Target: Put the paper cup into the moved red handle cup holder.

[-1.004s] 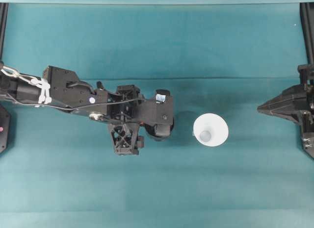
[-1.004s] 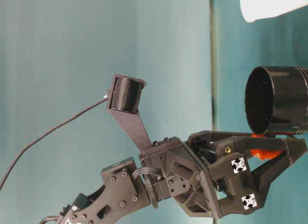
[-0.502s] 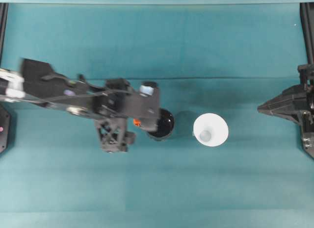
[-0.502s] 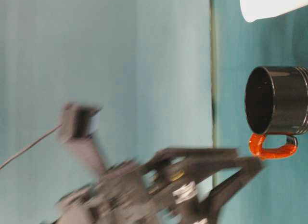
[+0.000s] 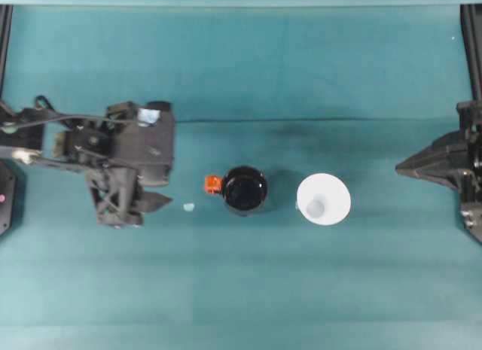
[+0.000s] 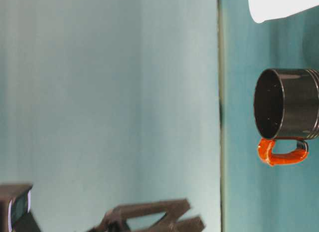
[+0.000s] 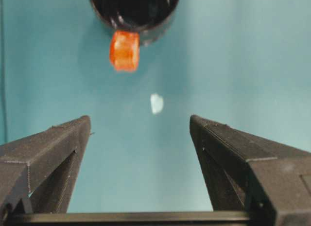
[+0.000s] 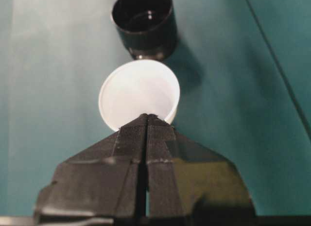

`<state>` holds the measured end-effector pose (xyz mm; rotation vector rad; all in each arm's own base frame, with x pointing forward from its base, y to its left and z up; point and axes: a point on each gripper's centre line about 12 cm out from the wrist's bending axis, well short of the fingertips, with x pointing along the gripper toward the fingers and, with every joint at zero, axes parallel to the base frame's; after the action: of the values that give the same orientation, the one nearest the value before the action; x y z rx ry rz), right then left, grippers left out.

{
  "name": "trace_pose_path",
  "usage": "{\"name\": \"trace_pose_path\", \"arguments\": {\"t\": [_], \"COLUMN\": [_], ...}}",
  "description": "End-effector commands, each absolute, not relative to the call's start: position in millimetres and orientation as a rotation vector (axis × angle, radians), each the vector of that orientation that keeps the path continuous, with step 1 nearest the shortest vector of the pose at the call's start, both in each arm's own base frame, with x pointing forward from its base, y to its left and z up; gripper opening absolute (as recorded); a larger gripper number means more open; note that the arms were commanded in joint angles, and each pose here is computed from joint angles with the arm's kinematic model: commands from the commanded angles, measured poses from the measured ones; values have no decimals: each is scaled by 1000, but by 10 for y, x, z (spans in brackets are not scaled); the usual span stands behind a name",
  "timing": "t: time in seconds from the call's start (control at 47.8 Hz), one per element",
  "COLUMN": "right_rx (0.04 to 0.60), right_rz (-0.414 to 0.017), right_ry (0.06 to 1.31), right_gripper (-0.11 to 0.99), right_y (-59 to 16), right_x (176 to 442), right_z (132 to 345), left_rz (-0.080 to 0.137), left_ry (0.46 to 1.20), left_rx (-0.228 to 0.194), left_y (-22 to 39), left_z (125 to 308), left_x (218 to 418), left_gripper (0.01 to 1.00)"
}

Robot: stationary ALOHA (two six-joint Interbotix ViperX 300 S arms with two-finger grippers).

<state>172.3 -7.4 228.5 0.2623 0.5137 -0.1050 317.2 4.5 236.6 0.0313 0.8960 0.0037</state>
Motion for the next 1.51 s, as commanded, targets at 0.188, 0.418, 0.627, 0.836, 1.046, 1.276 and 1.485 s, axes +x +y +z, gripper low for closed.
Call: {"name": "trace_pose_path", "arguments": {"t": [0.188, 0.418, 0.627, 0.836, 1.046, 1.276, 1.485], "right_rx": [293, 360, 451, 474, 478, 479, 472], "right_rz": [-140, -197, -237, -254, -265, -302, -329], "right_ry": [552, 638, 647, 670, 714, 897, 1064], "right_gripper": [-106, -84, 163, 753, 880, 880, 874], "right_y": [-127, -184, -204, -213, -239, -282, -306], "right_x": [1870, 1926, 1974, 2010, 2221, 2630, 2914], "right_z": [2315, 2249, 2260, 2216, 2230, 2034, 1874], "left_rz": [8, 9, 9, 10, 13, 17, 24], "left_ry": [858, 858, 852, 848, 839, 831, 824], "left_rx": [27, 26, 26, 23, 16, 9, -9], "left_y": [46, 46, 45, 45, 44, 43, 42], "left_z": [2453, 2449, 2445, 2442, 2444, 2444, 2439], "left_x": [3073, 3055, 3014, 2939, 2845, 2751, 2674], "left_gripper": [904, 903, 903, 903, 903, 903, 903]}}
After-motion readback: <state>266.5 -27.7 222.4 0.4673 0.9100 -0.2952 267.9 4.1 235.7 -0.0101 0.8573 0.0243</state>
